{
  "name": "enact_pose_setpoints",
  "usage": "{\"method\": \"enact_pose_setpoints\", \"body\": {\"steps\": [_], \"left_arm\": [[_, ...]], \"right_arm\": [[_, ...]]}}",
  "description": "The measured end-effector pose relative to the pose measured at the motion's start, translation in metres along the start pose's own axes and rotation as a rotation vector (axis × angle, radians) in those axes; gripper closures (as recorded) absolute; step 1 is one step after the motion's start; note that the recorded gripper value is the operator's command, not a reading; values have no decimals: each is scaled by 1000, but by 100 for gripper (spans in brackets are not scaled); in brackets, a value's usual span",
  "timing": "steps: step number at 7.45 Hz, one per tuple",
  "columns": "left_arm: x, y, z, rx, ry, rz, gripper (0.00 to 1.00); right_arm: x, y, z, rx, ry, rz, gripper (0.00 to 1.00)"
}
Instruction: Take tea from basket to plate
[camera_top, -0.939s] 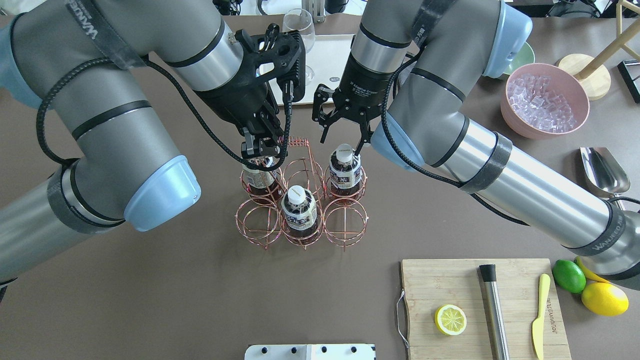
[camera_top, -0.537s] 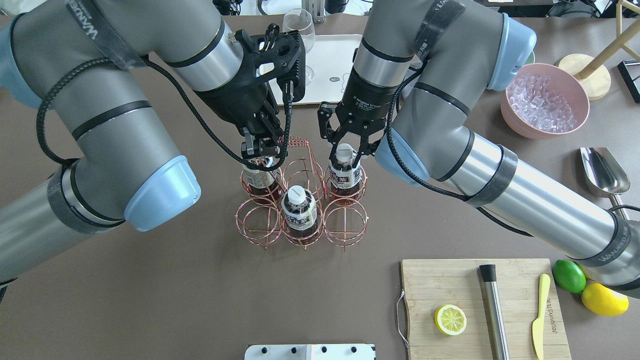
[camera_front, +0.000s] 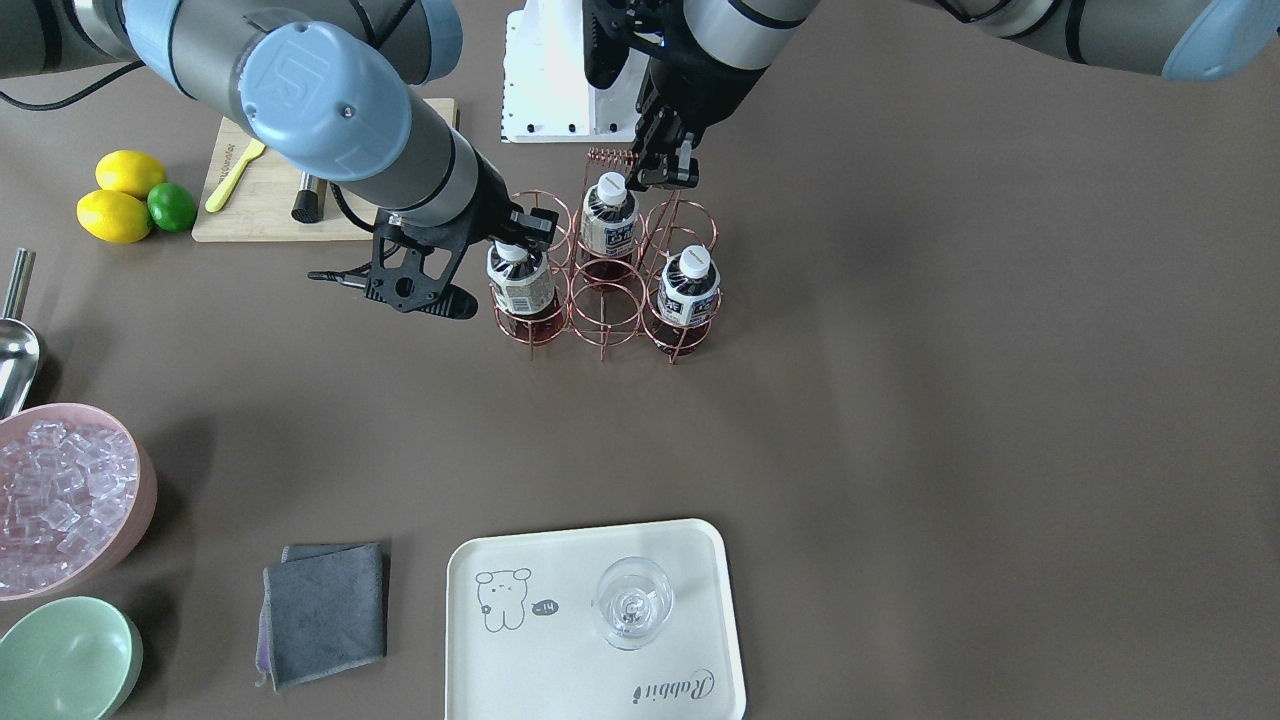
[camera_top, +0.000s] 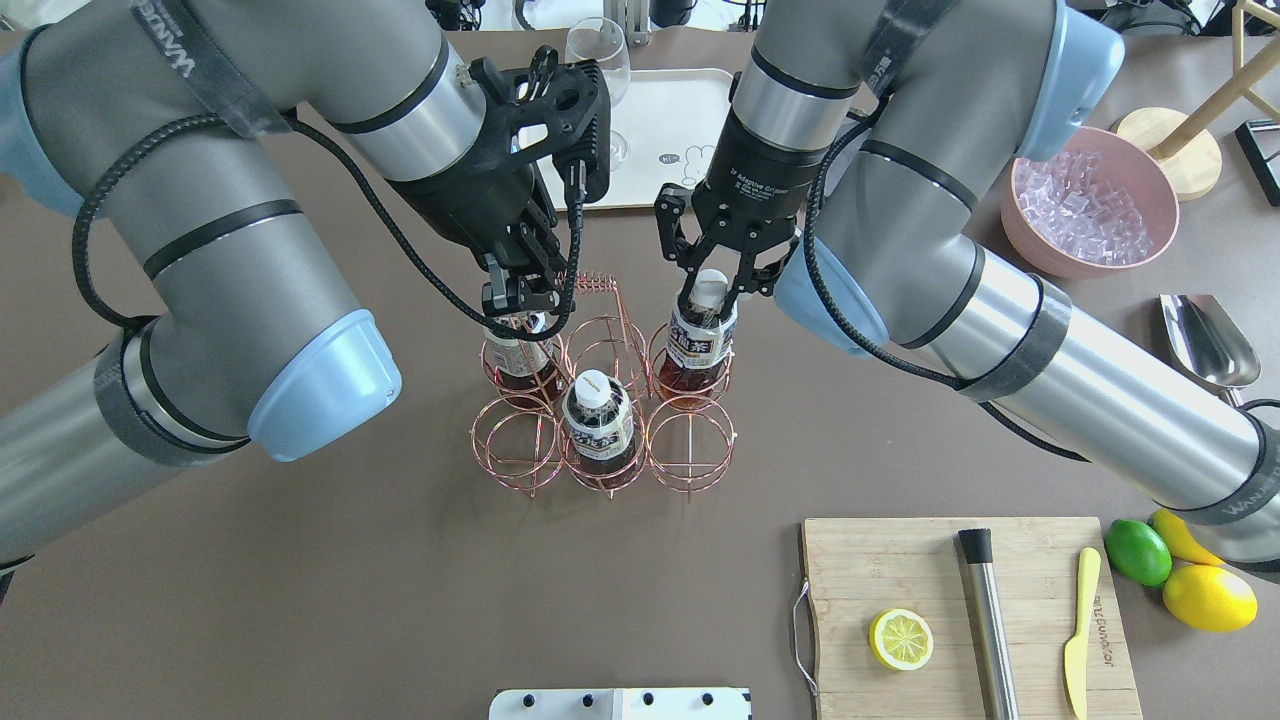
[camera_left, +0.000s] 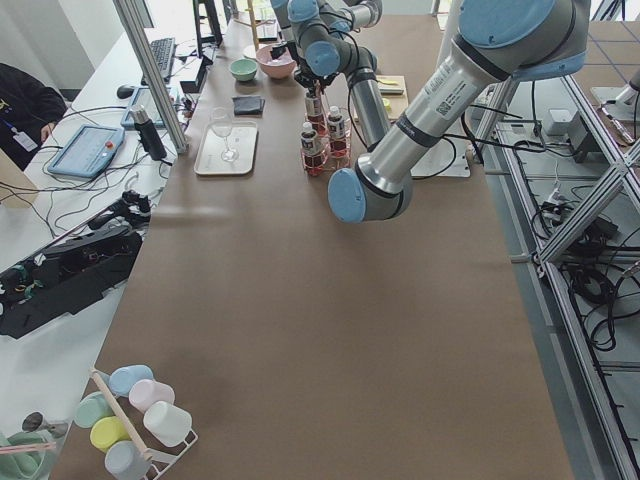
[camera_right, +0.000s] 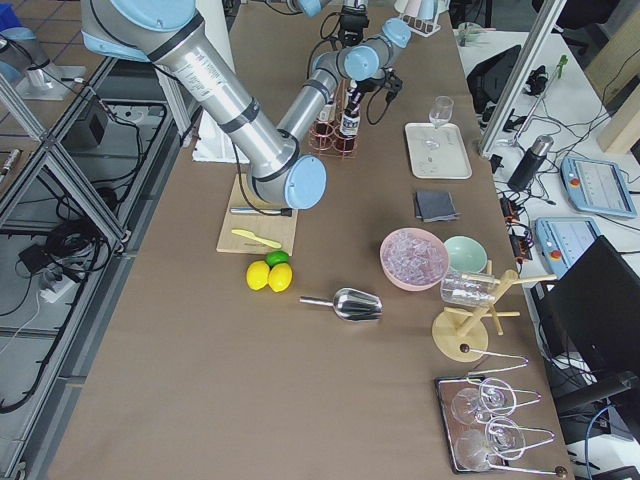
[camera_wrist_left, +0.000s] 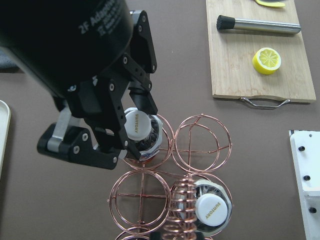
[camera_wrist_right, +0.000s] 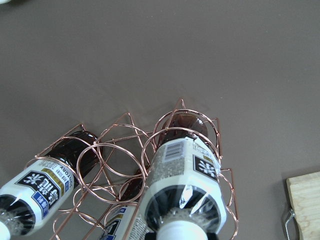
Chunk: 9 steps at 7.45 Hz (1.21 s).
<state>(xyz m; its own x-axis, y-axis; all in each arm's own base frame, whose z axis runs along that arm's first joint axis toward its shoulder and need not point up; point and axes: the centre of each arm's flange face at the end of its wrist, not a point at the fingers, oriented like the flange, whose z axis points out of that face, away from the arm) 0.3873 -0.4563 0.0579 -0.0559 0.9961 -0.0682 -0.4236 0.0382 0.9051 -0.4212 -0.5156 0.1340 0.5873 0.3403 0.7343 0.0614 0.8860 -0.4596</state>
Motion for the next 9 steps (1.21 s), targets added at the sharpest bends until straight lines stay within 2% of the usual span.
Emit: {"method": "enact_pose_setpoints", "body": {"steps": [2, 5, 7, 9], "left_arm": [[-2, 2, -1, -1, -3, 0, 100], [-4, 5, -1, -5, -5, -3, 100], [-4, 5, -1, -5, -5, -3, 100], [-4, 5, -1, -5, -5, -3, 100]], "right_arm": [[7, 4, -36, 21, -12, 33, 100], [2, -10, -107, 63, -74, 67, 100], [-9, -54, -141, 99, -68, 50, 100], [-28, -112, -153, 117, -11, -3, 100]]}}
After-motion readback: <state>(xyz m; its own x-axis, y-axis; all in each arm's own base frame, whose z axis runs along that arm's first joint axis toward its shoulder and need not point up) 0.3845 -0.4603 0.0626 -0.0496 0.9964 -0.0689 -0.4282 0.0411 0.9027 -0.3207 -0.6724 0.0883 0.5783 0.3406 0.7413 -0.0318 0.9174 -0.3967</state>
